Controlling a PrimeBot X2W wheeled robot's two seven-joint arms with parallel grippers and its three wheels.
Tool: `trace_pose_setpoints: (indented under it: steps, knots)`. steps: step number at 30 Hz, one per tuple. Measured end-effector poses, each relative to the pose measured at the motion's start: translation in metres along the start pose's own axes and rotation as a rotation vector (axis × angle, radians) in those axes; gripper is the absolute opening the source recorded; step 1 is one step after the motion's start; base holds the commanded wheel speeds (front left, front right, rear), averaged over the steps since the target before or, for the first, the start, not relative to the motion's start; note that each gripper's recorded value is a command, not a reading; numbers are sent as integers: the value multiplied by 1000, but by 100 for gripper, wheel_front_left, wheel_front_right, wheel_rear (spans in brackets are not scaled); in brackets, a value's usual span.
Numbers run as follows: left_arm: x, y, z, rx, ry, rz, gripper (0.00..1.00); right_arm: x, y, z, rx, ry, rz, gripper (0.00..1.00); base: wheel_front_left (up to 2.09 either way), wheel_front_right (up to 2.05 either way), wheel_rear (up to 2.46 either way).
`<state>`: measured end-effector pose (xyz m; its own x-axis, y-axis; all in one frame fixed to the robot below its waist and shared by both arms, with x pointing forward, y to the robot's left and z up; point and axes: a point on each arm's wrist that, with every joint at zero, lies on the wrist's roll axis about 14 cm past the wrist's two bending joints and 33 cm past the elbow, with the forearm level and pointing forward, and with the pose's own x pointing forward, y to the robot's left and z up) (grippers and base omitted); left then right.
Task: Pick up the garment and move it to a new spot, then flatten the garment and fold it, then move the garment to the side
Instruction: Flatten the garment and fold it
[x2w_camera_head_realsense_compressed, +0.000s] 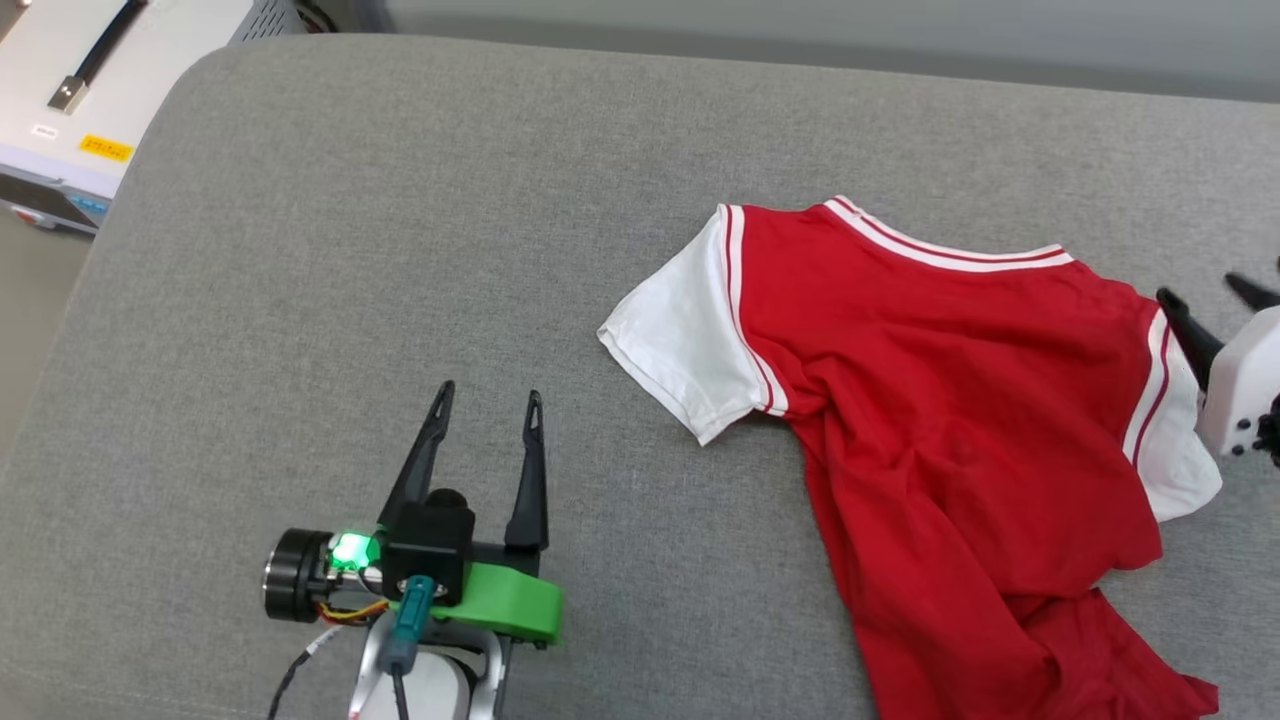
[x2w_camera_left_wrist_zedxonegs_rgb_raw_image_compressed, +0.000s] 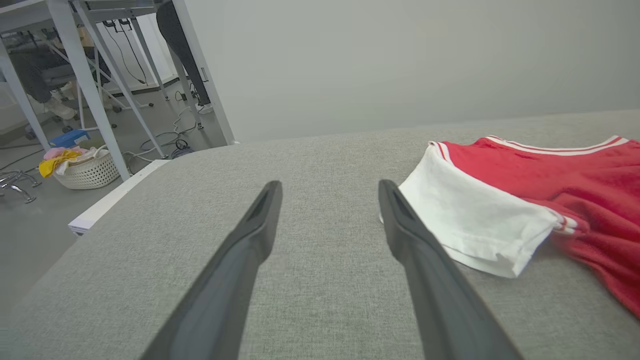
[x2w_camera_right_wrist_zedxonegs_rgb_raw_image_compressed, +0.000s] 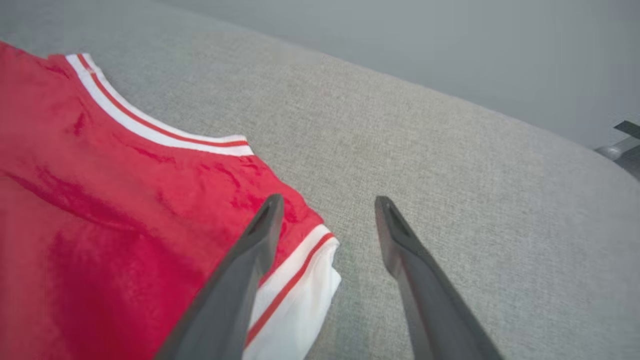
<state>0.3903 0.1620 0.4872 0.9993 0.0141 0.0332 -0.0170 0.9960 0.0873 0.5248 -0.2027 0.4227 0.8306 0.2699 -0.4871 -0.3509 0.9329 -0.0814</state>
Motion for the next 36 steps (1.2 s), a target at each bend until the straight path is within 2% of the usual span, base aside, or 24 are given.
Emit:
trace_pose_setpoints:
  steps: [5, 11, 15, 21, 27, 36]
  knots:
    - [9, 10, 20, 26, -68, -21, 100, -15, -10, 45, 14, -254, -55, 100, 0, 0, 0]
    - [37, 11, 53, 64, -172, -123, 100, -41, -4, 60, 67, -406, -74, 100, 0, 0, 0]
    - [62, 3, 75, 91, -232, -228, 100, -60, 10, 55, 92, -471, -78, 100, 0, 0, 0]
    - [100, -15, 84, 99, -200, -349, 100, -90, 31, 42, 154, -537, -114, 100, 0, 0, 0]
    - [124, -50, 72, 42, 12, -490, 100, -114, 32, 21, 183, -496, -180, 100, 0, 0, 0]
    - [122, -79, 13, 53, 561, -672, 100, -121, 34, 20, 181, -486, -206, 100, 0, 0, 0]
